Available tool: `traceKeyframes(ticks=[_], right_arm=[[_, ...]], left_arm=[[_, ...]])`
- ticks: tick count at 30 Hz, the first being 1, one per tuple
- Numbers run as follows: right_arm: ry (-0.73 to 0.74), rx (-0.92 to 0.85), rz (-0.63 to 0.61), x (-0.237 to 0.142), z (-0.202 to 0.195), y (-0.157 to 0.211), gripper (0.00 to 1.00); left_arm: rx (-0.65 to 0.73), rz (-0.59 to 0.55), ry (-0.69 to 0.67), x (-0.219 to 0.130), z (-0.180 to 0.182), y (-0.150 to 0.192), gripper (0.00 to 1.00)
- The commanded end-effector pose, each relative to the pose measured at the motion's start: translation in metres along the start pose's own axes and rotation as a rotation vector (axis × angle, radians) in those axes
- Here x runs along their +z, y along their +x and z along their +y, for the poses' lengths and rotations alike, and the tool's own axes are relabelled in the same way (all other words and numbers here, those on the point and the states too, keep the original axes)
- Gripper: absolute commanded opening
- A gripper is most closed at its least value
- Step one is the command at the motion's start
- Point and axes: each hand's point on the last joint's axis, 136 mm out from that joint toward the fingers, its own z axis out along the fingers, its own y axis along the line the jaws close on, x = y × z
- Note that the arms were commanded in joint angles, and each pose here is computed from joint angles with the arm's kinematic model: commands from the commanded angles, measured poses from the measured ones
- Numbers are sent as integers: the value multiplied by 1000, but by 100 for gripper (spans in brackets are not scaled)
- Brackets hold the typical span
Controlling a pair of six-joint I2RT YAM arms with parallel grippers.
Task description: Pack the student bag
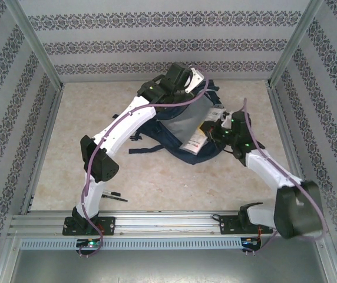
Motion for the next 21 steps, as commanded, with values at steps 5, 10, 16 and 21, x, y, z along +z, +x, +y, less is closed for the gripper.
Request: traceKeyframes(ticks=[5, 10, 16, 21], right_arm=[[-40, 65, -363, 71, -1, -97, 6], [18, 226, -408, 124, -39, -107, 35], [236, 321, -408, 105, -59, -92, 56], [314, 309, -337, 82, -62, -69, 62]], left_arm=[[-100, -221, 93, -39, -10, -62, 0], [-129, -219, 114, -35, -13, -61, 0], [-120, -201, 119, -30, -15, -57, 0], [-123, -193, 110, -28, -11, -54, 0]])
